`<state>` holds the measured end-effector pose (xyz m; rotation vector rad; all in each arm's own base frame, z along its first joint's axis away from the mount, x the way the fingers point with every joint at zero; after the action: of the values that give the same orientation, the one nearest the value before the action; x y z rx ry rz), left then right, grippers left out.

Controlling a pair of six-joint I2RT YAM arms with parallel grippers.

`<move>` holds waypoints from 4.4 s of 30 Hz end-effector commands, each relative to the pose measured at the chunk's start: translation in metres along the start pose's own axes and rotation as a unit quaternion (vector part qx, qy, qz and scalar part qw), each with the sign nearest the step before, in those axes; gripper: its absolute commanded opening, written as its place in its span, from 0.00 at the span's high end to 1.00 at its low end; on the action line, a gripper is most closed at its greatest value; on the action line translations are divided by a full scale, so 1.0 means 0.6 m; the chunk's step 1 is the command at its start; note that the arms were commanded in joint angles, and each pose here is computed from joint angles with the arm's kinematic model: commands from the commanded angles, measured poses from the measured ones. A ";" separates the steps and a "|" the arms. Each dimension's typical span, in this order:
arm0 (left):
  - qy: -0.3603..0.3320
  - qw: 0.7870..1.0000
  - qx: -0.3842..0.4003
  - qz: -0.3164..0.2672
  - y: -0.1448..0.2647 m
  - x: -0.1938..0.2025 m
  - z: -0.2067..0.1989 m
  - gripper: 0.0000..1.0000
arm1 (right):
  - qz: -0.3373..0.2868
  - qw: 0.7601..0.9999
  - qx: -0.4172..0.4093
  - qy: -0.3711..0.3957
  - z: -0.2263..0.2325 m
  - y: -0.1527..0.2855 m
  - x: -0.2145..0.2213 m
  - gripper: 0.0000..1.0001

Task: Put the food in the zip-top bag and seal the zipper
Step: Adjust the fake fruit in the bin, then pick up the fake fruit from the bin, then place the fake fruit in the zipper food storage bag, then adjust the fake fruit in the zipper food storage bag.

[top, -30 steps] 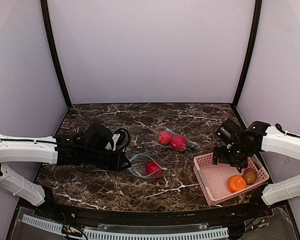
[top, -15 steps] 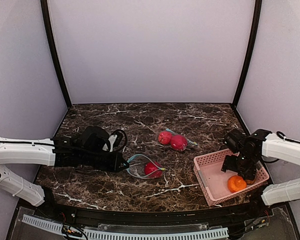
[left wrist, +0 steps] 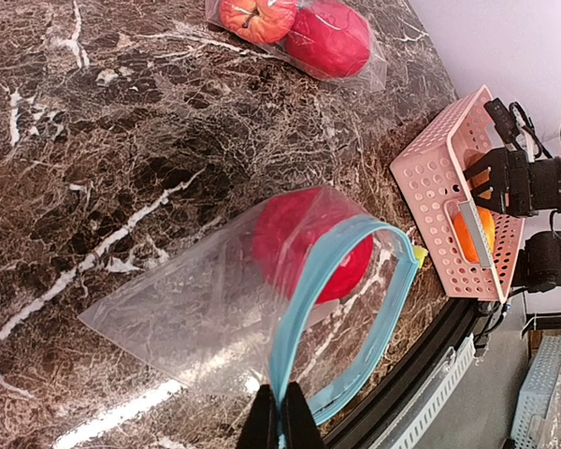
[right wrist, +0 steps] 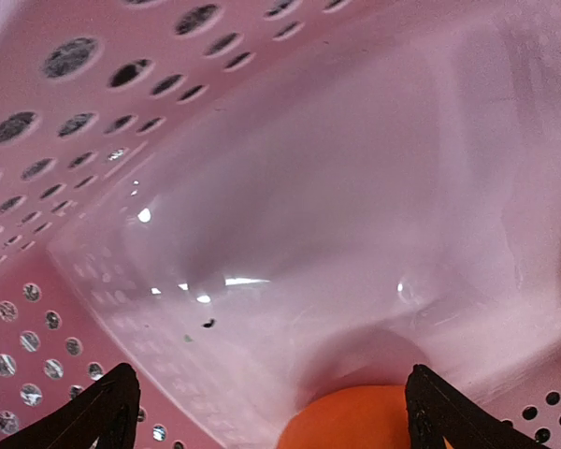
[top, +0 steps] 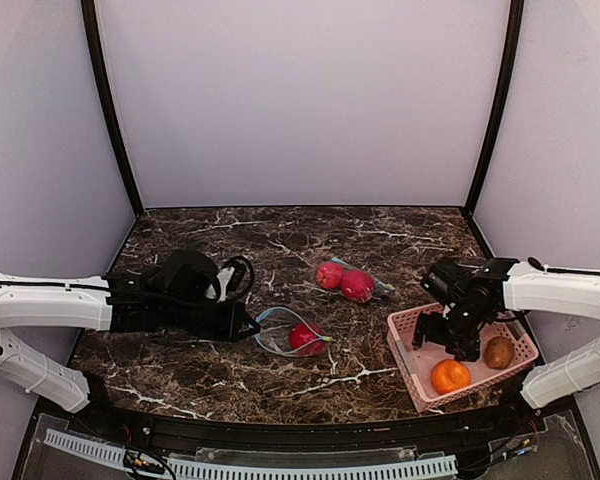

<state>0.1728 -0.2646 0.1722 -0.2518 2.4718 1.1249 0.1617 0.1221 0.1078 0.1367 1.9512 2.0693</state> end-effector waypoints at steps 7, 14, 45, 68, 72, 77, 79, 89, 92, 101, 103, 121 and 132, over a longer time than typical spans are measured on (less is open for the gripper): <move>0.001 1.000 0.005 -0.002 0.003 -0.001 0.002 0.99 | -0.010 0.997 0.079 -0.017 -0.040 0.032 0.016 0.01; 0.001 1.000 0.018 0.008 -0.008 -0.002 -0.006 0.99 | 0.026 0.996 0.083 -0.021 -0.051 0.039 0.049 0.01; 0.003 1.000 0.023 0.003 0.007 -0.004 -0.011 0.99 | -0.011 0.999 -0.001 -0.040 -0.027 0.054 0.061 0.30; 0.011 1.000 0.027 0.005 -0.012 -0.005 -0.010 0.99 | -0.220 0.887 -0.313 0.259 0.307 0.257 0.058 0.39; 0.010 1.000 0.021 0.006 -0.015 -0.004 -0.007 0.99 | -0.211 0.870 -0.334 0.295 0.381 0.238 0.085 0.38; 0.013 1.000 0.018 0.007 -0.014 -0.001 -0.002 0.99 | -0.228 0.865 -0.313 0.318 0.439 0.208 0.109 0.37; 0.014 1.000 0.019 0.006 -0.014 0.000 0.000 0.99 | -0.246 0.870 -0.292 0.312 0.449 0.196 0.113 0.37; 0.015 1.000 0.023 0.004 -0.012 -0.001 -0.001 0.99 | -0.287 0.912 -0.160 0.245 0.457 0.126 0.099 0.29; 0.015 1.000 0.022 0.004 -0.012 0.000 0.000 0.99 | -0.283 0.916 -0.140 0.248 0.463 0.113 0.100 0.20; 0.018 1.000 0.017 0.000 -0.012 0.000 0.007 0.99 | -0.278 0.917 -0.136 0.251 0.461 0.129 0.098 0.01; 0.018 1.000 0.016 0.001 -0.014 -0.001 0.009 0.99 | -0.278 0.914 -0.143 0.257 0.460 0.141 0.098 0.01; 0.021 1.000 0.005 0.002 -0.016 -0.002 0.020 0.99 | -0.210 0.898 -0.221 0.318 0.415 0.150 0.118 0.20; 0.020 1.000 0.004 0.007 -0.015 -0.002 0.021 0.99 | -0.214 0.876 -0.198 0.383 0.409 0.109 0.116 0.09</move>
<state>0.1813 -0.2661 0.1624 -0.2633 2.5237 1.1014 0.1443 0.3660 0.1808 -1.1513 1.6319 2.3181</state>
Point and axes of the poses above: each gripper's point midway between its finger pads, its own y axis back along the fingers, its own z axis along the line the jaws close on, x = y × z, the point moved 6 cm from there along y, back along the fingers, and after that the axes turned 4 degrees about y, right-handed, at the moved point
